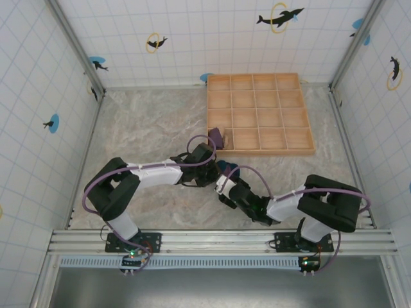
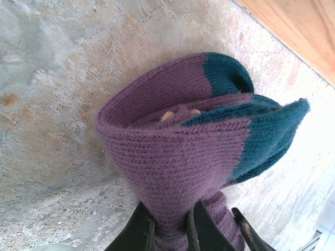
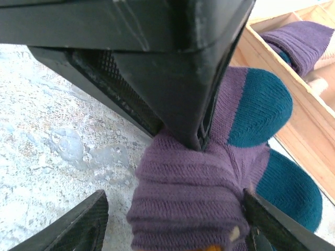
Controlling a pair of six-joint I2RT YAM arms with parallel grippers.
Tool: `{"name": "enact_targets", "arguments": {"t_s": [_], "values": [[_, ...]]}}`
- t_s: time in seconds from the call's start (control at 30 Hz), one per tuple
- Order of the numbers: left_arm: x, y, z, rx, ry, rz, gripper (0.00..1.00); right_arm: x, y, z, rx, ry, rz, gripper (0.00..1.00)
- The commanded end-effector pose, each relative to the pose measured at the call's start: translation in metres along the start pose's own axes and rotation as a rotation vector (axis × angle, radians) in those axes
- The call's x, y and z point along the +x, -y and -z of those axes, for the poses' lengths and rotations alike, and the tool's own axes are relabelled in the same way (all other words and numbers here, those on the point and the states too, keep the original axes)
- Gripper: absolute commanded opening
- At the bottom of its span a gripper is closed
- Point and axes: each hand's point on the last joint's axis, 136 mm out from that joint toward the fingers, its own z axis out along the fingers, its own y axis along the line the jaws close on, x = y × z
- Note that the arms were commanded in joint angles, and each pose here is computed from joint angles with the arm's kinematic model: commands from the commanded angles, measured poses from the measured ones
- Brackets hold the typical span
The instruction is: Roll the socks
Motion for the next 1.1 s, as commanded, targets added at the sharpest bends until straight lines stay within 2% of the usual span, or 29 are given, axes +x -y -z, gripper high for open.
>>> {"name": "enact_targets", "arguments": {"t_s": [0.0,0.13,0.3,0.4,0.47,0.5,0.53,0.73,0.87,1.07], "values": [[0.015,-0.026,-0.004,-0.104,-0.060,0.037,0.00,-0.029,0.006,-0.007,0.045,0.079,-0.027,0.66],[0.016,-0.026,-0.005,-0.103,-0.068,0.039,0.00,-0.025,0.007,-0.014,0.058,0.067,-0.035,0.60],[0.016,-0.024,-0.004,-0.098,-0.065,0.039,0.00,-0.014,0.008,-0.022,0.062,0.027,-0.062,0.40],[0.016,-0.020,-0.003,-0.086,-0.068,0.039,0.00,-0.006,0.009,-0.022,0.051,0.003,-0.095,0.20],[0.014,-0.017,-0.001,-0.079,-0.059,0.037,0.11,-0.001,0.009,-0.020,0.034,-0.003,-0.133,0.10],[0.013,-0.017,0.001,-0.078,-0.051,0.037,0.23,0.002,0.009,-0.019,0.018,-0.006,-0.161,0.06],[0.012,-0.017,0.003,-0.077,-0.043,0.038,0.38,0.005,0.009,-0.017,0.003,-0.009,-0.194,0.03],[0.001,-0.001,0.016,-0.025,0.025,0.009,0.80,0.019,0.007,-0.007,-0.136,-0.008,-0.383,0.00],[-0.007,0.009,0.026,0.009,0.073,-0.023,0.91,0.028,0.009,-0.002,-0.217,-0.020,-0.541,0.00],[-0.012,0.027,0.039,0.146,0.135,-0.060,0.94,0.045,0.016,0.002,-0.302,-0.067,-0.774,0.00]]}}
